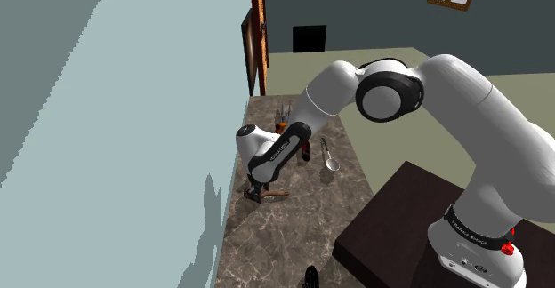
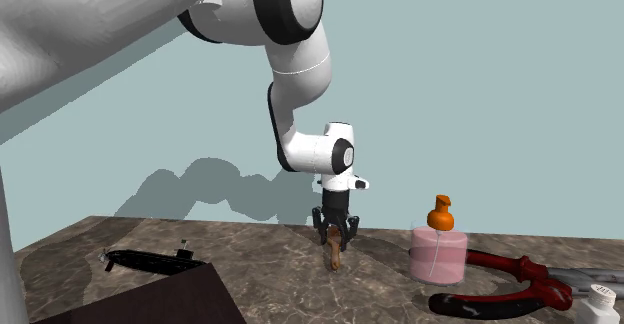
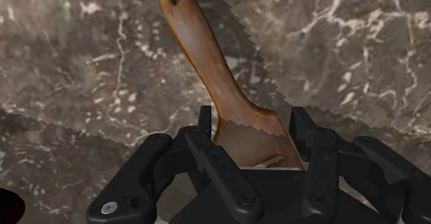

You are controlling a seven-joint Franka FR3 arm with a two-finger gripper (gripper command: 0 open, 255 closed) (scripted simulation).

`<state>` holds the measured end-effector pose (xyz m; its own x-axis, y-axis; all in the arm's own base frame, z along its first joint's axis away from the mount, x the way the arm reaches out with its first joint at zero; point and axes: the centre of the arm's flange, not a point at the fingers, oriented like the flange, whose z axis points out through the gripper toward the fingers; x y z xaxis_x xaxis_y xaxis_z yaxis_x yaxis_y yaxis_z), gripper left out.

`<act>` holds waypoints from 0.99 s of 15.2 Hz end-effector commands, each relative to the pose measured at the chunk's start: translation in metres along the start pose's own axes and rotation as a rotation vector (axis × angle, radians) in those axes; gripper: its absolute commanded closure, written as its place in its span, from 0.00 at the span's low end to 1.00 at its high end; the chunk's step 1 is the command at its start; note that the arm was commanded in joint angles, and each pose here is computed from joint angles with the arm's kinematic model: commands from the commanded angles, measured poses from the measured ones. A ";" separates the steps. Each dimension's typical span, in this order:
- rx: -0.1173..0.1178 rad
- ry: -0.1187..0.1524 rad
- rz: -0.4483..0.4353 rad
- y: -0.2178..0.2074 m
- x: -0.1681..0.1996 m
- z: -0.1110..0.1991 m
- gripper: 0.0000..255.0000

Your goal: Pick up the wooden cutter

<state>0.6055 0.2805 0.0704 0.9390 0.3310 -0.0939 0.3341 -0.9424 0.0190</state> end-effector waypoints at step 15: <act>0.000 0.000 0.000 0.002 -0.007 -0.074 1.00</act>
<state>0.6050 0.2791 0.1384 0.9390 0.3310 -0.0934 0.3341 -0.9423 0.0190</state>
